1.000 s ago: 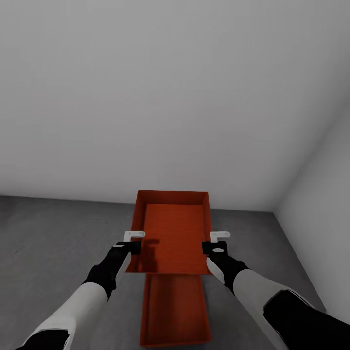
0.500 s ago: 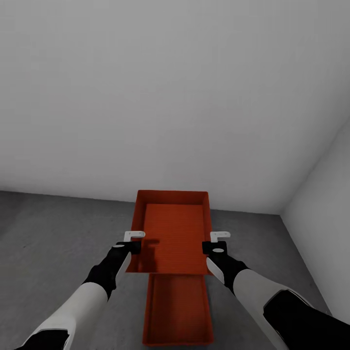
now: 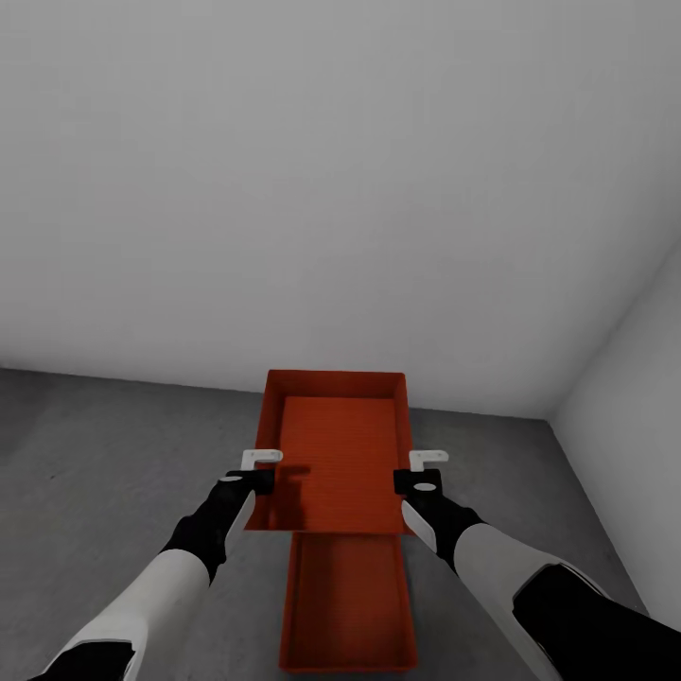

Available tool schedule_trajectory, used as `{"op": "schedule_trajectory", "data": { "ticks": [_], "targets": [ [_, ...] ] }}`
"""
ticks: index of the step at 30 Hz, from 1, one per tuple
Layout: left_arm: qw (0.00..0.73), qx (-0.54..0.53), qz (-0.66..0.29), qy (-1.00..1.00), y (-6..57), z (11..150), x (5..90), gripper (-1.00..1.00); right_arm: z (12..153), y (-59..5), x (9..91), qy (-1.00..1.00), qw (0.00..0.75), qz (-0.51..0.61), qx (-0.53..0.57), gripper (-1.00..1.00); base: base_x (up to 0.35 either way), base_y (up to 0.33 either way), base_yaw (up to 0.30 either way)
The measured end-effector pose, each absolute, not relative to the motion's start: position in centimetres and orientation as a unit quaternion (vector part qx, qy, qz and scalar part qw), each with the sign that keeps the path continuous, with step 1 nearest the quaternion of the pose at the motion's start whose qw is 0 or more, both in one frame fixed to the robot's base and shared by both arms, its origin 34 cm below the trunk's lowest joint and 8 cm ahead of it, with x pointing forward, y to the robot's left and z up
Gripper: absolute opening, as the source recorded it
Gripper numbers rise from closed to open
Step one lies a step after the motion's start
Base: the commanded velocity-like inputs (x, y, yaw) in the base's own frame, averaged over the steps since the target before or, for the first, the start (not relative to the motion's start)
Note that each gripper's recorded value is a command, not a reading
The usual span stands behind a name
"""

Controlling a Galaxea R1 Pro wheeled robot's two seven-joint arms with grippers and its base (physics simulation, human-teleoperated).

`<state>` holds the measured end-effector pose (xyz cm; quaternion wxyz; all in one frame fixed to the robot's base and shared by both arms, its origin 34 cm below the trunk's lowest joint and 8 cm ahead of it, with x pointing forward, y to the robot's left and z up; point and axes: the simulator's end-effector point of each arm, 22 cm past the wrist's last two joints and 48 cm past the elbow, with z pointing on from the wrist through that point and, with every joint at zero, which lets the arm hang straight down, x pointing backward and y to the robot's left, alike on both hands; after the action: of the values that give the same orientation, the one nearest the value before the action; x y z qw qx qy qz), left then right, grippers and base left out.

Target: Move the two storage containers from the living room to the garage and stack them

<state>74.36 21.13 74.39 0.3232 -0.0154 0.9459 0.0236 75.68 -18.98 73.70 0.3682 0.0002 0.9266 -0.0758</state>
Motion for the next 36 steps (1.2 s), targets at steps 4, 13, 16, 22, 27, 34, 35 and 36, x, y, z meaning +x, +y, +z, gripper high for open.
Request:
{"op": "schedule_trajectory", "data": {
  "ticks": [4, 13, 16, 22, 27, 34, 35, 36],
  "targets": [
    [0.323, -0.015, 0.024, 0.946, 21.12, 74.4, 74.37, -1.0, 73.71, -18.99, 75.7, 0.927, 0.368, -0.076, 0.0, -1.0, 0.0, 0.0, 0.0],
    [0.324, -0.016, 0.024, 0.946, 21.11, 74.42, 74.41, -1.0, 73.73, -19.01, 75.74, 0.926, 0.369, -0.076, 0.0, -1.0, -0.04, -0.062, 0.0],
    [0.324, -0.016, 0.024, 0.946, 21.06, 74.44, 74.41, -1.0, 73.73, -19.06, 75.75, 0.926, 0.369, -0.076, 0.0, -1.0, -0.083, -0.127, 0.0],
    [0.324, -0.016, 0.024, 0.946, 21.1, 74.46, 74.42, -1.0, 73.75, -19.02, 75.75, 0.926, 0.369, -0.076, 0.0, -1.0, -0.011, -0.017, 0.0],
    [0.324, -0.016, 0.024, 0.946, 21.13, 74.37, 74.39, -1.0, 73.68, -18.99, 75.72, 0.926, 0.369, -0.076, 0.0, -1.0, 0.0, -0.001, 0.0],
    [0.319, -0.016, 0.024, 0.947, 21.12, 73.75, 74.18, -1.0, 73.04, -18.99, 75.5, 0.928, 0.364, -0.076, 0.0, -1.0, 0.0, 0.0, 0.0],
    [0.318, -0.016, 0.024, 0.948, 21.11, 73.65, 74.14, -1.0, 72.94, -19.0, 75.46, 0.929, 0.363, -0.076, 0.0, -1.0, 0.0, 0.0, 0.0],
    [0.317, -0.016, 0.024, 0.948, 21.12, 73.55, 74.11, -1.0, 72.84, -19.0, 75.43, 0.929, 0.362, -0.076, 0.0, -1.0, 0.0, 0.0, 0.0]
  ]
}}
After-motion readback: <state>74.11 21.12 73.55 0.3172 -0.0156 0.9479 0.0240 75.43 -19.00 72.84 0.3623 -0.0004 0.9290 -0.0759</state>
